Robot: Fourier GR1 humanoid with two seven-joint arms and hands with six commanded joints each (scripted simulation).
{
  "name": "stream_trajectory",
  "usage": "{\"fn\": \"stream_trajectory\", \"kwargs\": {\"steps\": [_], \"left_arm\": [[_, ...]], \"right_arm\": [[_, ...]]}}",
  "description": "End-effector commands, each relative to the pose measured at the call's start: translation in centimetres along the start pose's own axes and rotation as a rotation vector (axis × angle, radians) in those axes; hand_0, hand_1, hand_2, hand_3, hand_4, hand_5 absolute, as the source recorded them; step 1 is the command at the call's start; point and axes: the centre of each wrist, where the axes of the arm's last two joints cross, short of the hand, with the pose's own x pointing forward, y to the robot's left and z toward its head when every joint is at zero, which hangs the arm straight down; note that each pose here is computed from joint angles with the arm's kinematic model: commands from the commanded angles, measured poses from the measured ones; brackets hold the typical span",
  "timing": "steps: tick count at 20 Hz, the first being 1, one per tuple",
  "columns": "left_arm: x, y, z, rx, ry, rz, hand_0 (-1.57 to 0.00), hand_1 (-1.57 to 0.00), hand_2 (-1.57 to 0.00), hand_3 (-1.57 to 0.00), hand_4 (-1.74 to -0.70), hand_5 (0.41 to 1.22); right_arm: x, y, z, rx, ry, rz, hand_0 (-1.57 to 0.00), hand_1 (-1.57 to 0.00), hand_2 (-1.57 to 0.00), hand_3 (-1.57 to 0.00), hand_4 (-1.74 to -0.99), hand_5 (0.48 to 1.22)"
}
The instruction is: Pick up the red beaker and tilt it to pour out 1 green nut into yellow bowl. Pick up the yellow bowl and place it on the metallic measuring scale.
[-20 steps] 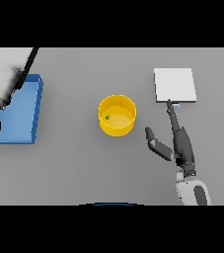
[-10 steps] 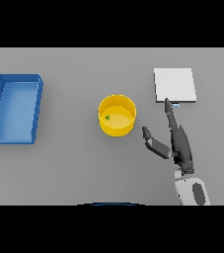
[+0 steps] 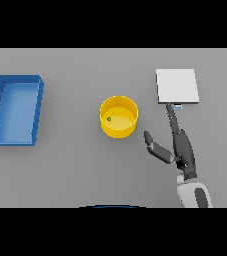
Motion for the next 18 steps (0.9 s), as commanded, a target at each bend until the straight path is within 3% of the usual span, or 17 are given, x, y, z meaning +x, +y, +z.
{"fn": "stream_trajectory", "kwargs": {"steps": [1, 7, 13, 15, 18], "left_arm": [[-0.7, -0.2, 0.7, 0.005, -0.001, 0.025, -1.57, -1.57, -1.57, -1.44, -1.74, 1.221], [-3.3, -3.0, 3.2, 0.0, 0.025, 0.117, -1.57, -1.57, -1.57, -1.51, -1.74, 1.221], [-5.2, -4.3, 5.0, -0.019, 0.077, 0.133, -1.57, -1.57, -1.57, -1.56, -1.74, 1.046], [-5.4, -4.5, 5.5, -0.014, 0.068, 0.088, -1.57, -1.57, -1.57, -1.56, -1.65, 0.941], [-6.4, -4.0, 6.1, -0.034, 0.076, 0.061, -1.57, -1.54, -1.5, -1.47, -1.28, 0.81]], "right_arm": [[0.0, -0.1, 0.0, -0.003, 0.004, 0.009, 0.0, 0.0, 0.0, 0.0, -1.02, 0.645], [-0.2, 0.1, 0.2, 0.009, -0.01, -0.022, 0.0, 0.0, 0.0, 0.0, -1.004, 0.648], [0.1, -0.2, 0.1, -0.005, -0.02, -0.011, 0.0, 0.0, 0.0, 0.0, -1.013, 0.644], [-0.1, -0.2, 0.2, -0.005, -0.003, -0.008, 0.0, 0.0, 0.0, 0.0, -1.021, 0.636], [-0.2, -0.5, 0.4, -0.019, -0.013, -0.013, 0.0, 0.0, 0.0, 0.0, -1.012, 0.634]]}}
